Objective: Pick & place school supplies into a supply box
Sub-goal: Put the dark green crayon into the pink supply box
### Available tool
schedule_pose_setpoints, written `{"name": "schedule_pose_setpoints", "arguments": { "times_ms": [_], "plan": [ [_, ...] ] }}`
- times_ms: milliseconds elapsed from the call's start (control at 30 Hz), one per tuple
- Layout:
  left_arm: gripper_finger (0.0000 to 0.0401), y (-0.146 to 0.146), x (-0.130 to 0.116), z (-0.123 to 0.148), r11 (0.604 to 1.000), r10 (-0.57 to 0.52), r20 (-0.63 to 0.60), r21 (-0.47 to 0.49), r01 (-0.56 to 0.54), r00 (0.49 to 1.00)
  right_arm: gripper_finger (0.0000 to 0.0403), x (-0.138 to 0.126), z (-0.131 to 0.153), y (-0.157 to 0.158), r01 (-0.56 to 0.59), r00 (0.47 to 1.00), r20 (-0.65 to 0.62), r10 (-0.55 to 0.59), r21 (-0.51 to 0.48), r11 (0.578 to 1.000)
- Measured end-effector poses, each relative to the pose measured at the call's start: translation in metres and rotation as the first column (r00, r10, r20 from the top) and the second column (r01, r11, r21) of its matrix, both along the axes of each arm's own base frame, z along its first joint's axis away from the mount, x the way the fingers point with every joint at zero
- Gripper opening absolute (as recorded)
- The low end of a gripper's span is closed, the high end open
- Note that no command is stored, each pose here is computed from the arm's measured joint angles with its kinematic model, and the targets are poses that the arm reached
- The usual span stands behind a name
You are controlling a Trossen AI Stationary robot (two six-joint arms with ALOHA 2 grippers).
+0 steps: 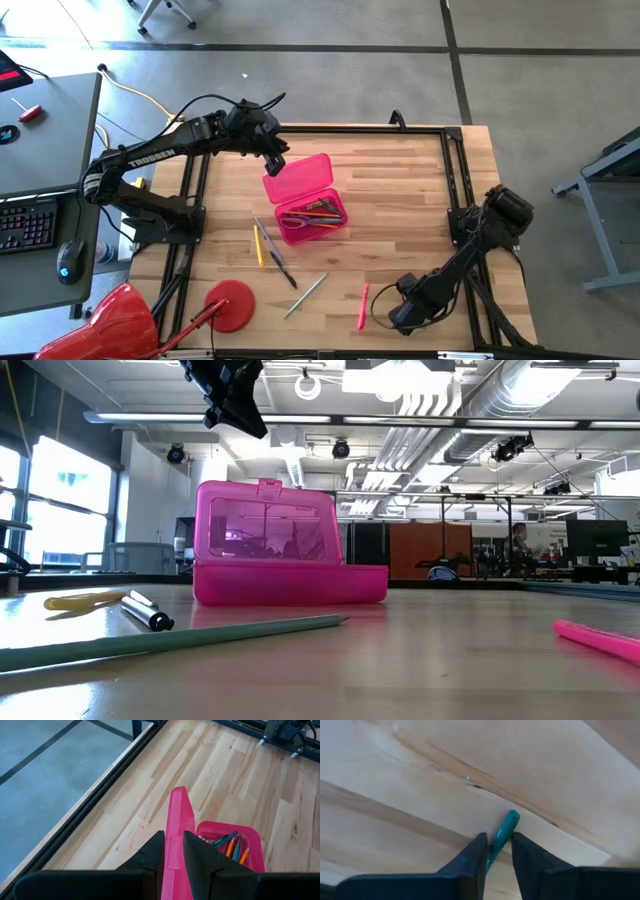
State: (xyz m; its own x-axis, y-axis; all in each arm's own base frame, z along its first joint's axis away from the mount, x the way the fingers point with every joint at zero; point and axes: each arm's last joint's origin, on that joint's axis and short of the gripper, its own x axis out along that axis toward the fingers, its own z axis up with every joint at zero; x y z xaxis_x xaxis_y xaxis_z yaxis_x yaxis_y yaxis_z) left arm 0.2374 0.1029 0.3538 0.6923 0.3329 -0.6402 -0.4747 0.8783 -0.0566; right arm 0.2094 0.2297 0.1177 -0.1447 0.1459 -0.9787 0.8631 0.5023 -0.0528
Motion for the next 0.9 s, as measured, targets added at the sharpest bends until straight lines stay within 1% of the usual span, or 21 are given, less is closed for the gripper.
{"name": "schedule_pose_setpoints", "arguments": {
  "times_ms": [67, 167, 200, 267, 333, 400, 500, 567, 667, 733, 800, 900],
  "plan": [
    [0.0101, 0.0, 0.0, 0.0, 1.0, 0.0, 0.0, 0.0, 0.0, 1.0, 0.005, 0.002, -0.001, -0.003, -0.023, 1.0, 0.003, 0.023, 0.01, 1.0],
    [0.0101, 0.0, 0.0, 0.0, 1.0, 0.0, 0.0, 0.0, 0.0, 1.0, 0.0013, 0.01, 0.002, -0.009, -0.068, 0.998, -0.003, 0.068, 0.041, 0.997],
    [0.0101, 0.0, 0.0, 0.0, 1.0, 0.0, 0.001, 0.0, 0.0, 1.0, 0.0008, 0.014, 0.006, -0.012, -0.081, 0.997, -0.001, 0.081, 0.056, 0.995],
    [0.0101, 0.0, 0.0, 0.0, 1.0, 0.0, 0.001, 0.0, 0.0, 1.0, 0.0011, 0.022, 0.015, -0.018, -0.096, 0.995, 0.006, 0.096, 0.075, 0.993],
    [0.0101, 0.0, 0.0, 0.0, 1.0, 0.002, 0.0, 0.001, -0.002, 1.0, 0.0017, 0.032, 0.028, -0.027, -0.117, 0.99, 0.077, 0.115, 0.023, 0.993],
    [0.0101, 0.0, 0.0, 0.0, 1.0, 0.003, 0.001, 0.002, -0.003, 1.0, 0.0014, 0.042, 0.046, -0.039, -0.139, 0.977, 0.156, 0.143, -0.036, 0.99],
    [0.0101, 0.0, 0.0, 0.0, 1.0, 0.003, 0.001, 0.003, -0.003, 1.0, 0.0004, 0.059, 0.066, -0.062, -0.186, 0.939, 0.266, 0.218, -0.143, 0.972],
    [0.0101, 0.0, 0.0, 0.0, 1.0, 0.0, 0.0, 0.006, 0.0, 1.0, 0.0006, 0.072, 0.077, -0.083, -0.194, 0.915, 0.315, 0.253, -0.207, 0.959],
    [0.0101, 0.0, 0.0, 0.0, 1.0, -0.009, -0.004, 0.017, 0.009, 1.0, 0.0008, 0.096, 0.088, -0.124, -0.227, 0.877, 0.348, 0.33, -0.306, 0.925],
    [0.0101, 0.0, 0.0, 0.0, 1.0, -0.012, -0.006, 0.019, 0.012, 1.0, 0.0005, 0.112, 0.088, -0.155, -0.253, 0.849, 0.362, 0.385, -0.361, 0.898],
    [0.0101, 0.0, 0.0, 0.0, 1.0, -0.015, -0.008, 0.022, 0.015, 1.0, 0.0003, 0.126, 0.09, -0.183, -0.256, 0.81, 0.405, 0.424, -0.406, 0.877],
    [0.0101, 0.0, 0.0, 0.0, 0.999, -0.026, -0.016, 0.034, 0.027, 1.0, 0.0004, 0.139, 0.093, -0.222, -0.25, 0.764, 0.456, 0.456, -0.441, 0.862]
  ]
}}
